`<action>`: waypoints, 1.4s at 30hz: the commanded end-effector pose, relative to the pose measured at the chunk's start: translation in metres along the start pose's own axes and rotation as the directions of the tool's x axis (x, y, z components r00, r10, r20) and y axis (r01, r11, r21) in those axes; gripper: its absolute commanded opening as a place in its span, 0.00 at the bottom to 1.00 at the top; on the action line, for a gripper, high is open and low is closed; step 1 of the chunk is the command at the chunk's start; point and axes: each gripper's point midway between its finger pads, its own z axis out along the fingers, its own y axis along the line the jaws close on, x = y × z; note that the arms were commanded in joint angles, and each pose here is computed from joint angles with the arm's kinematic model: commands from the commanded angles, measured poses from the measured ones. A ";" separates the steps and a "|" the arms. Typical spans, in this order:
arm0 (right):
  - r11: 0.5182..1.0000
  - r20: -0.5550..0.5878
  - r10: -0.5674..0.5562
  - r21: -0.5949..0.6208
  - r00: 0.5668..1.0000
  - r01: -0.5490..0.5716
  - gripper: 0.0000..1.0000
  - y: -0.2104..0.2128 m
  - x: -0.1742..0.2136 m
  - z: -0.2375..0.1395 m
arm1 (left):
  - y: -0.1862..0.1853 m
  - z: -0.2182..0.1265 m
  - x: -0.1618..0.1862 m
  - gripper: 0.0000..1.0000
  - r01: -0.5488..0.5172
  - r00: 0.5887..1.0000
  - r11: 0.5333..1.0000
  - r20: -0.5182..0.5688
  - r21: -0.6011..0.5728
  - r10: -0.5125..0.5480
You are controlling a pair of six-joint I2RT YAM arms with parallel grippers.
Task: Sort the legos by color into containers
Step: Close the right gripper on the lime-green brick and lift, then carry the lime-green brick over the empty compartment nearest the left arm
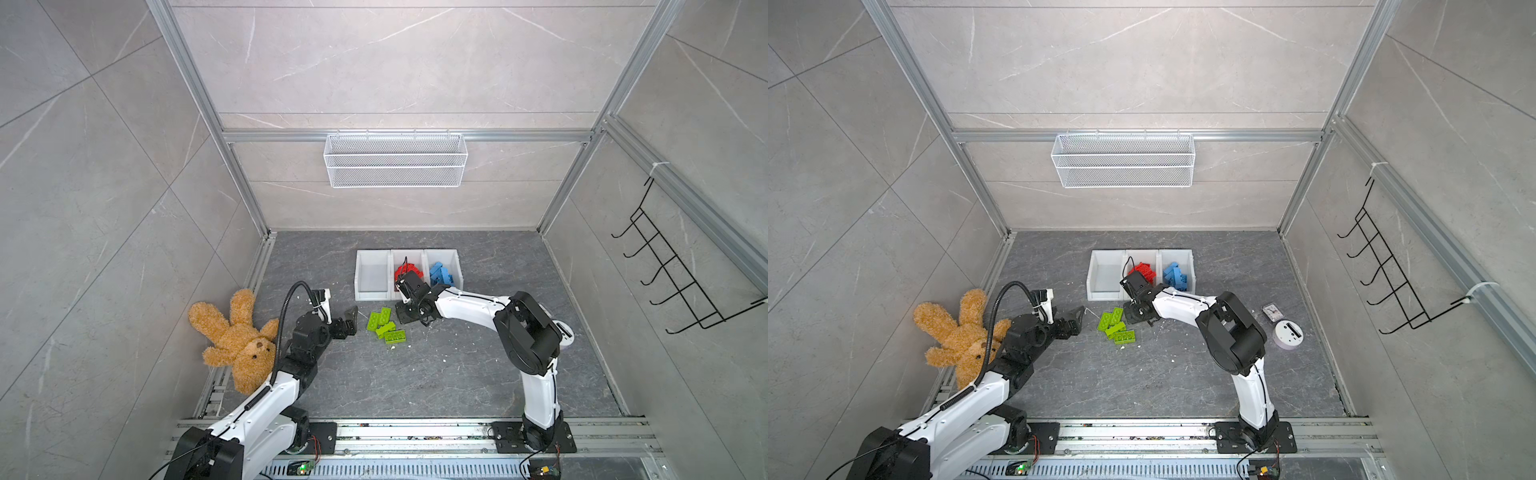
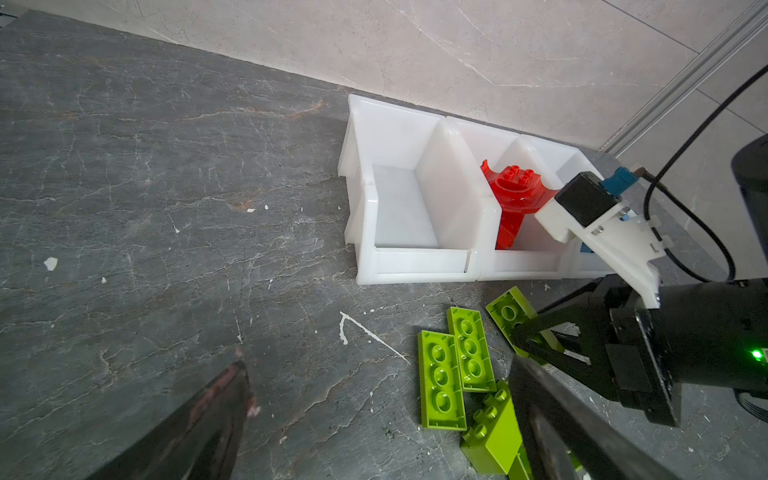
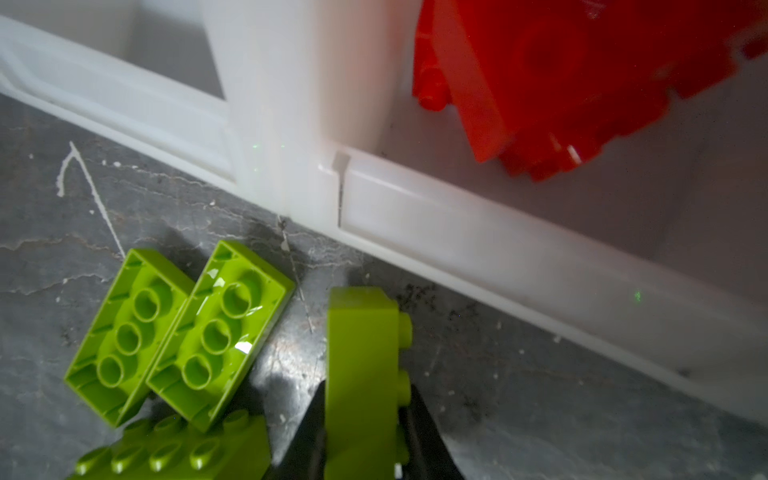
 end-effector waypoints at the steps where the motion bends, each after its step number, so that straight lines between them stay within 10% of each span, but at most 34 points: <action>1: 0.998 0.075 0.013 -0.054 0.997 -0.009 0.13 0.010 -0.018 -0.024 | -0.007 -0.002 -0.024 0.99 -0.009 0.998 1.000 0.068 0.014 0.008; 14: 0.986 0.205 -0.012 -0.162 0.979 0.046 0.12 0.046 -0.078 -0.070 | -0.005 -0.002 -0.023 0.99 -0.007 0.998 1.000 0.068 0.003 0.006; 42: 0.990 0.127 -0.049 -0.126 0.991 0.065 0.18 0.069 -0.138 0.033 | -0.004 -0.004 -0.025 0.99 -0.003 0.997 1.000 0.079 -0.001 0.003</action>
